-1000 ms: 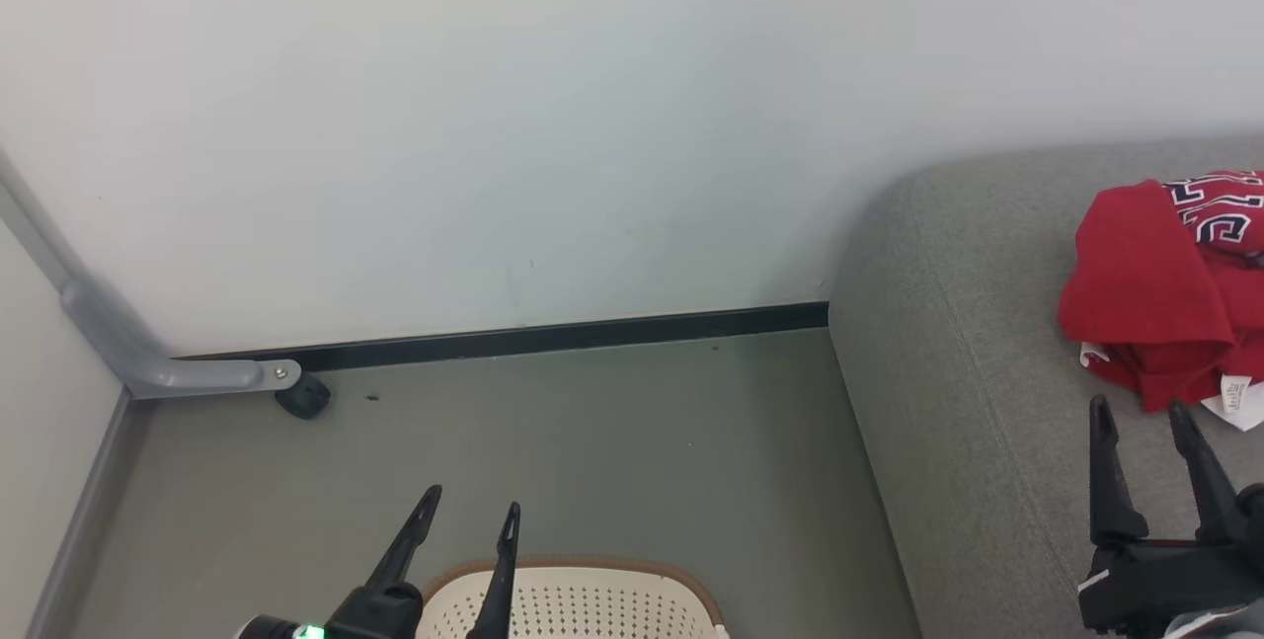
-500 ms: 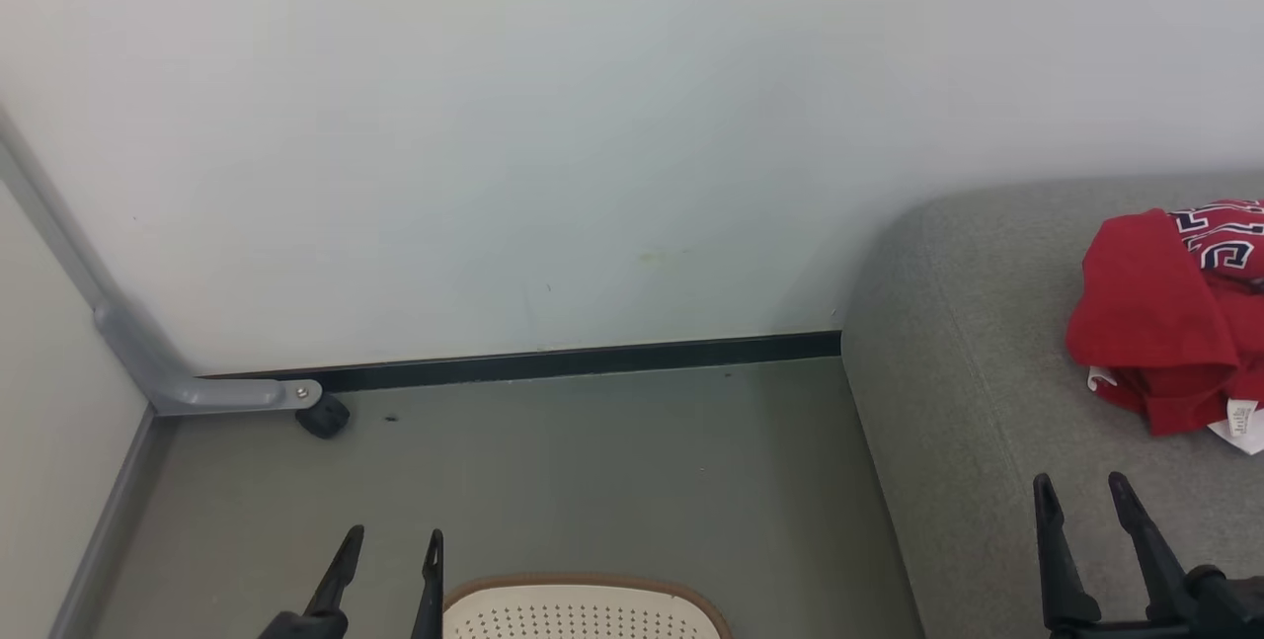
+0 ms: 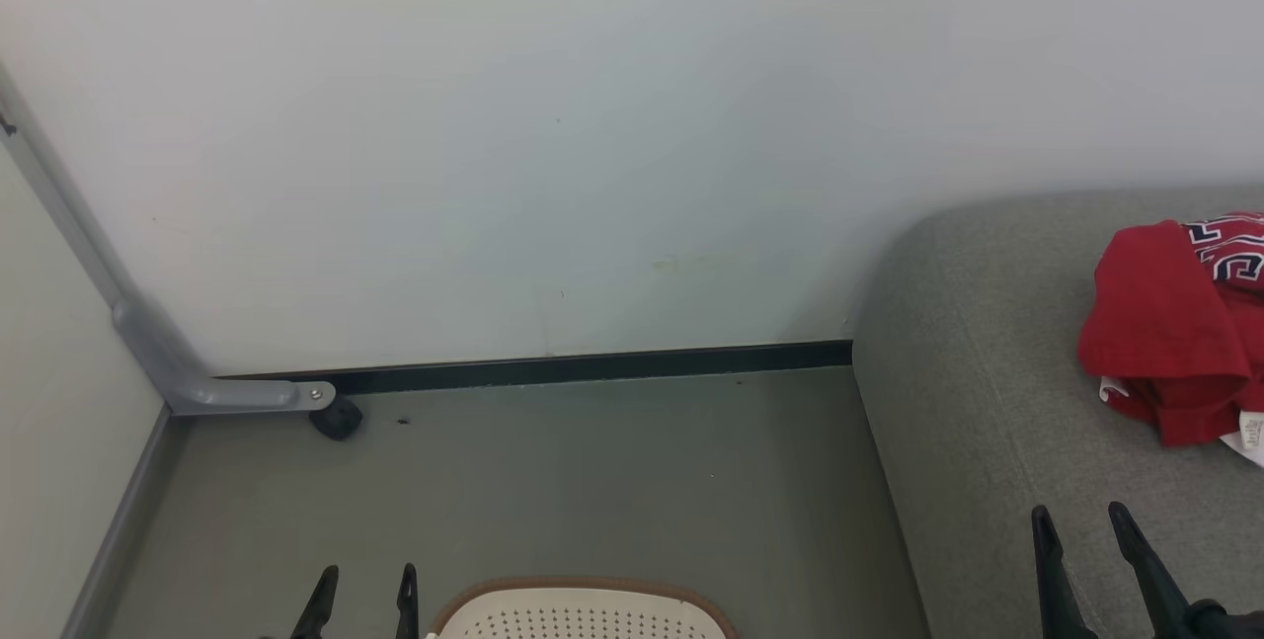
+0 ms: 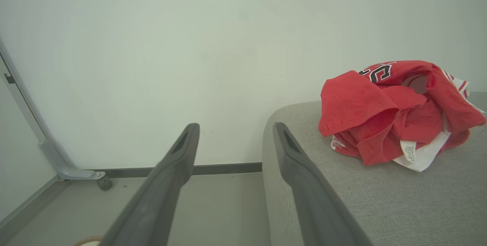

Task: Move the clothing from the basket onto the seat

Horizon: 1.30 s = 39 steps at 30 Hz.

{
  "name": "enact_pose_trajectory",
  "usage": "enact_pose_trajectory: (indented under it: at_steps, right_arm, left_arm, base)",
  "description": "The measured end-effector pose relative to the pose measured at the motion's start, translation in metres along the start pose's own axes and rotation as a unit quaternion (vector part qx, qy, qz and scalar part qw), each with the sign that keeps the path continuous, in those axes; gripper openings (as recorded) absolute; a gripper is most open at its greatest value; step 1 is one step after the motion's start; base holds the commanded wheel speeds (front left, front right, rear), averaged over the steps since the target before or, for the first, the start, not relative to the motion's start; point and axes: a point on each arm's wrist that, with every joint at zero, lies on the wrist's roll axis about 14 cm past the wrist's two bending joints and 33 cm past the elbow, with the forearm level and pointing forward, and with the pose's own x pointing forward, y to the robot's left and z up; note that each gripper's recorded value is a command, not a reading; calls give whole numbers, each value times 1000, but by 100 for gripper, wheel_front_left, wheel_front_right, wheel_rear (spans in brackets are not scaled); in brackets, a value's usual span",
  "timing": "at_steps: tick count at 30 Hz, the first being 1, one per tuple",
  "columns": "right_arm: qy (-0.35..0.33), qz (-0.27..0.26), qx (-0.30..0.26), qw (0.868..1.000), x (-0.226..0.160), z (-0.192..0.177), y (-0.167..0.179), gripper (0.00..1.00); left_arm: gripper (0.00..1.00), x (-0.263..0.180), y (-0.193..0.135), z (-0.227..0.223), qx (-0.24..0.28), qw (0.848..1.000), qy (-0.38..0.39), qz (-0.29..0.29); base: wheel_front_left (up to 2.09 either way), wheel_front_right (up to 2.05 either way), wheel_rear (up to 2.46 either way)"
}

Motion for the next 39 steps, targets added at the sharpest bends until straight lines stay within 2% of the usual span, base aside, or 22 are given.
enact_pose_trajectory:
  at_steps: [39]
  right_arm:
    - [5,-9,-5,1000,0,9,-1,100]
  left_arm:
    - [100,-4,12,-15,-8,999,18,31]
  base:
    - [0,0,0]
